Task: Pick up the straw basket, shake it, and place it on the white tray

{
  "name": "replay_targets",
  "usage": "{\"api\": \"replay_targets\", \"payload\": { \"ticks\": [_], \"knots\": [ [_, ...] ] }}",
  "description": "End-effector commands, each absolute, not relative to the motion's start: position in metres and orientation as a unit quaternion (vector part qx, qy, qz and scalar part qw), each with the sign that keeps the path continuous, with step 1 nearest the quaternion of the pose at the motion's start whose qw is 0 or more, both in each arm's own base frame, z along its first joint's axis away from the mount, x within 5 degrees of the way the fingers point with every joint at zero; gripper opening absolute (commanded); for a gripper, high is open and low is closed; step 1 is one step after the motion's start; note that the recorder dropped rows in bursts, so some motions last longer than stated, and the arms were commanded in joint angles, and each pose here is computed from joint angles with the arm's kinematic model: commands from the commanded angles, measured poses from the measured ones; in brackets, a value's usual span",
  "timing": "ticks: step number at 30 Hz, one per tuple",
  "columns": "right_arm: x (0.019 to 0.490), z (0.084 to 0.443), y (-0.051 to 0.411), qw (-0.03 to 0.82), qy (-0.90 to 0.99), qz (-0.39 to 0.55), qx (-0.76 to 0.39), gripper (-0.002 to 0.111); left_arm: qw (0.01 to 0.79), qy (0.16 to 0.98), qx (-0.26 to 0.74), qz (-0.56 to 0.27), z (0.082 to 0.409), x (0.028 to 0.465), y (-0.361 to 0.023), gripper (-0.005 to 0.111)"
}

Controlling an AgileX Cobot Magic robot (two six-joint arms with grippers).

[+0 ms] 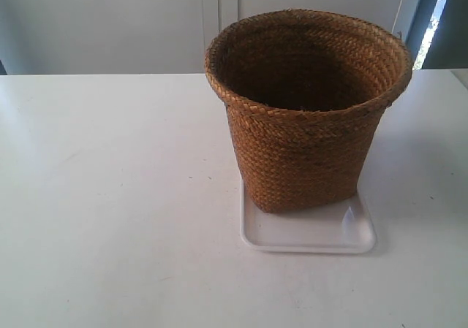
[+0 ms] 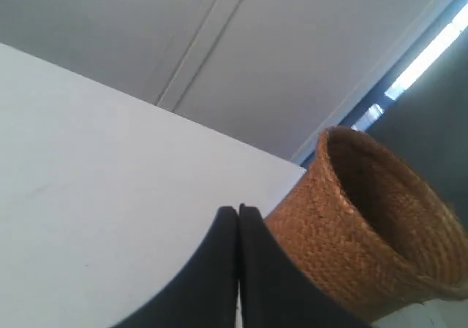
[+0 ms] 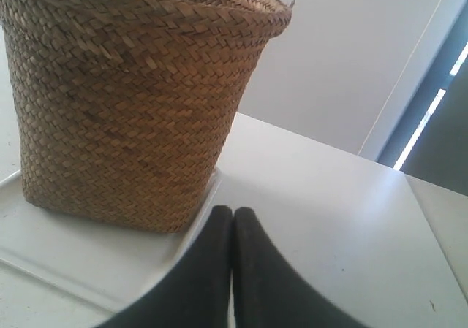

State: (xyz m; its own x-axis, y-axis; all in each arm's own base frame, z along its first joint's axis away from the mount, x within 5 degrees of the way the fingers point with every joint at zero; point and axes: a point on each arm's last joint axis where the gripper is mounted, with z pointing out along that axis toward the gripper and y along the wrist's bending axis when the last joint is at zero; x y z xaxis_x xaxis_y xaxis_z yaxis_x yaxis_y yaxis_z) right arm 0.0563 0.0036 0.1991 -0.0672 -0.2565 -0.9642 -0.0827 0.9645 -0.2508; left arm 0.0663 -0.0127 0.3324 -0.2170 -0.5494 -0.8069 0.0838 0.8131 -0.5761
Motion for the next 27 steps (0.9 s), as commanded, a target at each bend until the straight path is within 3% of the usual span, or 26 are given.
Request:
{"api": "replay_targets", "payload": {
  "ticks": [1,10,21,27],
  "knots": [
    [0.056,0.198,0.003,0.673,0.727,-0.067,-0.115,0.0,0.61,0.745,-0.159,-0.218,0.303,0.061,-0.008,0.0],
    [0.056,0.198,0.003,0.673,0.727,-0.067,-0.115,0.0,0.579,0.8,-0.08,-0.135,0.245,0.07,-0.009,0.0],
    [0.056,0.198,0.003,0.673,0.727,-0.067,-0.115,0.0,0.604,0.785,-0.057,-0.127,0.223,0.075,-0.01,0.0],
    [0.056,0.198,0.003,0.673,0.727,-0.067,-0.115,0.0,0.617,0.785,0.001,-0.064,0.191,0.069,-0.007,0.0]
  ]
}}
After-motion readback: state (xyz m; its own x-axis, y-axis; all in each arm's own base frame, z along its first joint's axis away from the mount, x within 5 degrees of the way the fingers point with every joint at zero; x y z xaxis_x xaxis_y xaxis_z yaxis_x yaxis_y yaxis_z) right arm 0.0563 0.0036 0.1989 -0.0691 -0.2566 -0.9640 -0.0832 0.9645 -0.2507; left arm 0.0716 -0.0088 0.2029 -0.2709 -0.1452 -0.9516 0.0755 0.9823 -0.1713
